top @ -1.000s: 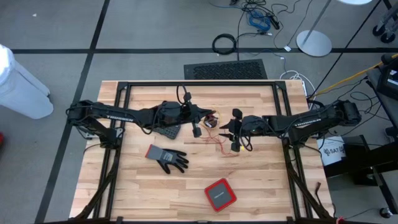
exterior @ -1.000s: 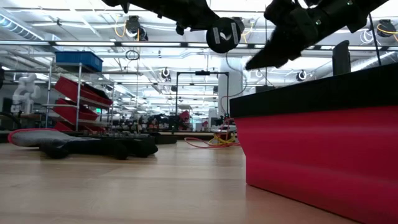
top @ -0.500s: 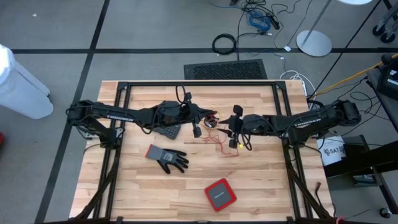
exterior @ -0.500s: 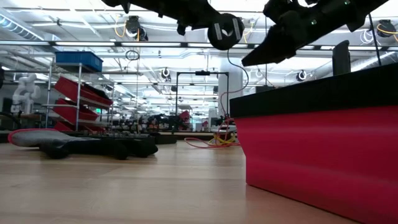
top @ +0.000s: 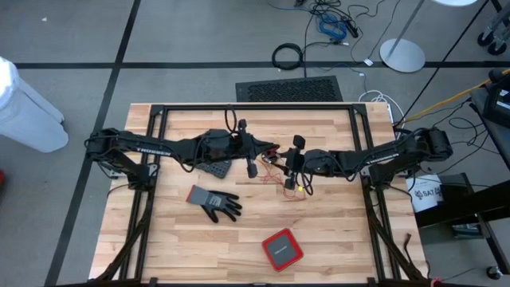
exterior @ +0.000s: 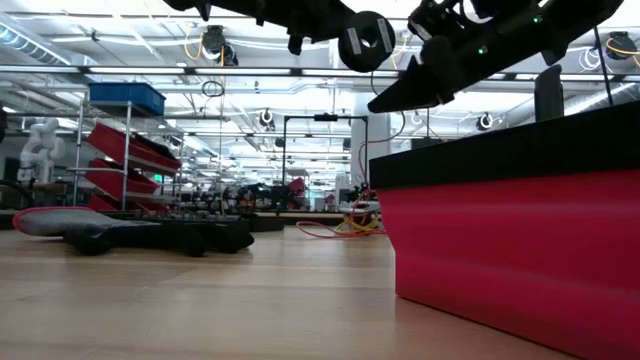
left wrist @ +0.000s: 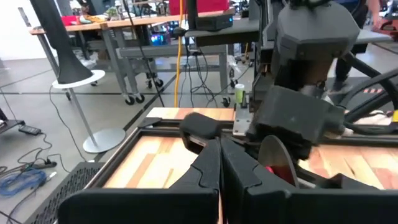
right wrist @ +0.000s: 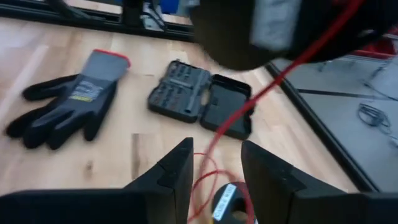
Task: Coil cords
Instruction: Uncoil the red wire from the spool
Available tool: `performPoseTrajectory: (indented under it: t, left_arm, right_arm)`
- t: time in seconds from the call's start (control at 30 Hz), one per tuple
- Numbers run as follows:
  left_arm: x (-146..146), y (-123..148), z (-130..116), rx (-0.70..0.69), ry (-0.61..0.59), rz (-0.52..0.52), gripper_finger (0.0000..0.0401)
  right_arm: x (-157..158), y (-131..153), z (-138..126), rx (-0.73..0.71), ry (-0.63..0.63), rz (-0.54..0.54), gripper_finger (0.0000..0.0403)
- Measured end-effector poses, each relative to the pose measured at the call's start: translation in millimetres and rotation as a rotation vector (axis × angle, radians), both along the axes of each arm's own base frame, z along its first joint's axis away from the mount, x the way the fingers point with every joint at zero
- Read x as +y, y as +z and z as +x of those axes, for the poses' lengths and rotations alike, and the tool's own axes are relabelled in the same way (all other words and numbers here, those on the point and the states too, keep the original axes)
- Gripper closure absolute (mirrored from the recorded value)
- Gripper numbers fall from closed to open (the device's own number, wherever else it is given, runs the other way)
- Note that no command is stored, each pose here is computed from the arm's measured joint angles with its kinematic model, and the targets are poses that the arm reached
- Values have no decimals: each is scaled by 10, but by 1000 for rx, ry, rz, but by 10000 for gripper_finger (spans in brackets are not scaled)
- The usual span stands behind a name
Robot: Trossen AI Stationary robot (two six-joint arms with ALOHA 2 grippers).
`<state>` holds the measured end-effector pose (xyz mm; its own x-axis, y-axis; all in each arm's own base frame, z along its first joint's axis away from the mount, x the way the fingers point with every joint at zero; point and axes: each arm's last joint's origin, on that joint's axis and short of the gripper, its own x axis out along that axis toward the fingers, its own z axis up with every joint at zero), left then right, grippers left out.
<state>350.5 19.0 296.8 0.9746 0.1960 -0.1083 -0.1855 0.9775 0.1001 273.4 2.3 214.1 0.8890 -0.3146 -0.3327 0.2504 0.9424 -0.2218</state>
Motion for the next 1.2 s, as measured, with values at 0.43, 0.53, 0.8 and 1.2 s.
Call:
performPoseTrajectory:
  t: [0.43, 0.53, 0.8, 1.2]
  left_arm:
    - [-9, -16, -1, 16, -3, -1, 401]
    - [-17, -16, -1, 16, -5, -1, 401]
    - [46, -166, -48, 208, 153, 118, 401]
    - [148, -311, 74, 219, 370, 234, 401]
  right_arm:
    - [-2, 39, 5, -33, -4, -10, 321]
    - [-4, 39, 5, -34, -9, -10, 374]
    - [-60, 47, -54, -36, -239, -32, 401]
    - [157, 171, 71, -209, 120, 26, 402]
